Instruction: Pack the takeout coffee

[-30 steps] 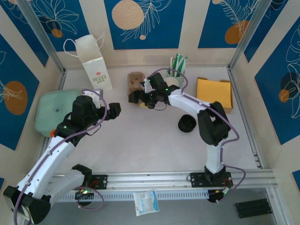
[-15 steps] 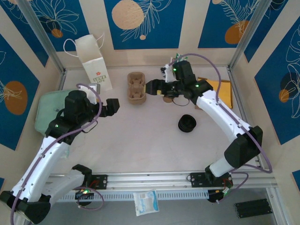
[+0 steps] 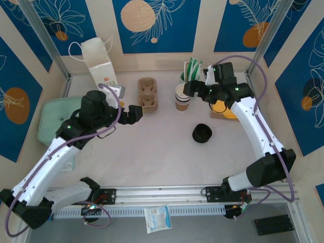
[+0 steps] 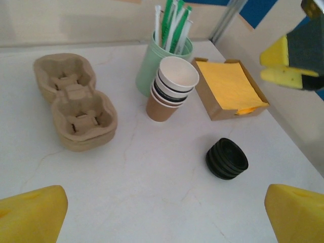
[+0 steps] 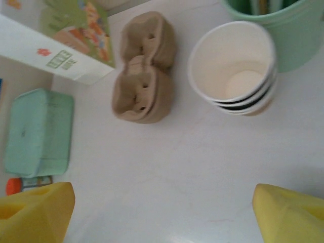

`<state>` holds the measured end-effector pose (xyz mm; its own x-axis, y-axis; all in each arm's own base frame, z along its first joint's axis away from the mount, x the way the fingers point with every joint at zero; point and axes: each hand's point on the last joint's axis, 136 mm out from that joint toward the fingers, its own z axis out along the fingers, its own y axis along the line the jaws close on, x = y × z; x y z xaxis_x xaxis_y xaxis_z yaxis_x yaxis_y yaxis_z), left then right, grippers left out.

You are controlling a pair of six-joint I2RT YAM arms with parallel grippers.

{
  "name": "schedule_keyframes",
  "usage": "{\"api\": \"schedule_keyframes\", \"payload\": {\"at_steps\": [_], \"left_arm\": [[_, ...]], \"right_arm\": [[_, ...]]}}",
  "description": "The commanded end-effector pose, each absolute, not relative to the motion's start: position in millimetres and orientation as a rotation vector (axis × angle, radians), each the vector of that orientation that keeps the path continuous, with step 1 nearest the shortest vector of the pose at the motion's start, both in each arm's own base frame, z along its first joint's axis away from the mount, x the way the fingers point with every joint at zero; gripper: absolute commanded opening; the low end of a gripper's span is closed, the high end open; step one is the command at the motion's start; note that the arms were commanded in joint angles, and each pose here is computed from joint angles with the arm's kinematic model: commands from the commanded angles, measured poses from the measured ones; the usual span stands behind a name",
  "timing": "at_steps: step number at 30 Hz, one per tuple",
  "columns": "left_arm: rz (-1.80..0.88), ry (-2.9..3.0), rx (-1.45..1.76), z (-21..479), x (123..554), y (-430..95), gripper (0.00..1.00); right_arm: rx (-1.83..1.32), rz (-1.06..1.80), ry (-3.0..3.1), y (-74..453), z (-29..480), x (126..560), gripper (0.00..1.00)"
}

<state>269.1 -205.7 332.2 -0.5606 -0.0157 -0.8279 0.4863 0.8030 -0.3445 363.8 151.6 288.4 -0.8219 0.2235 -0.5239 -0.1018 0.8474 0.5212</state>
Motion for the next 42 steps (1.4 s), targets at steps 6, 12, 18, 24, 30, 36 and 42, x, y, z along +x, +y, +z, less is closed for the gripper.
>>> {"api": "schedule_keyframes", "payload": {"at_steps": [6, 12, 18, 24, 30, 36, 42], "left_arm": [[-0.613, 2.141, 0.392, 306, 296, -254, 0.99], [-0.563, 2.272, 0.373, 259, 314, -275, 1.0], [-0.55, 2.301, 0.367, 239, 324, -285, 1.0], [-0.557, 2.293, 0.372, 239, 327, -287, 0.99], [-0.554, 2.287, 0.375, 239, 327, -287, 0.99], [-0.556, 2.283, 0.379, 240, 327, -288, 0.99], [-0.552, 2.282, 0.378, 240, 327, -287, 1.0]], "right_arm": [[0.134, 0.545, 2.543, 121, 268, 395, 0.88], [0.117, 0.539, 2.655, 130, 240, 423, 0.67], [0.129, 0.512, 2.727, 136, 214, 448, 0.53], [0.111, 0.476, 2.775, 142, 196, 463, 0.45], [0.089, 0.397, 2.803, 140, 183, 471, 0.41], [0.077, 0.344, 2.815, 138, 176, 476, 0.39], [0.072, 0.335, 2.828, 139, 169, 478, 0.32]]}}
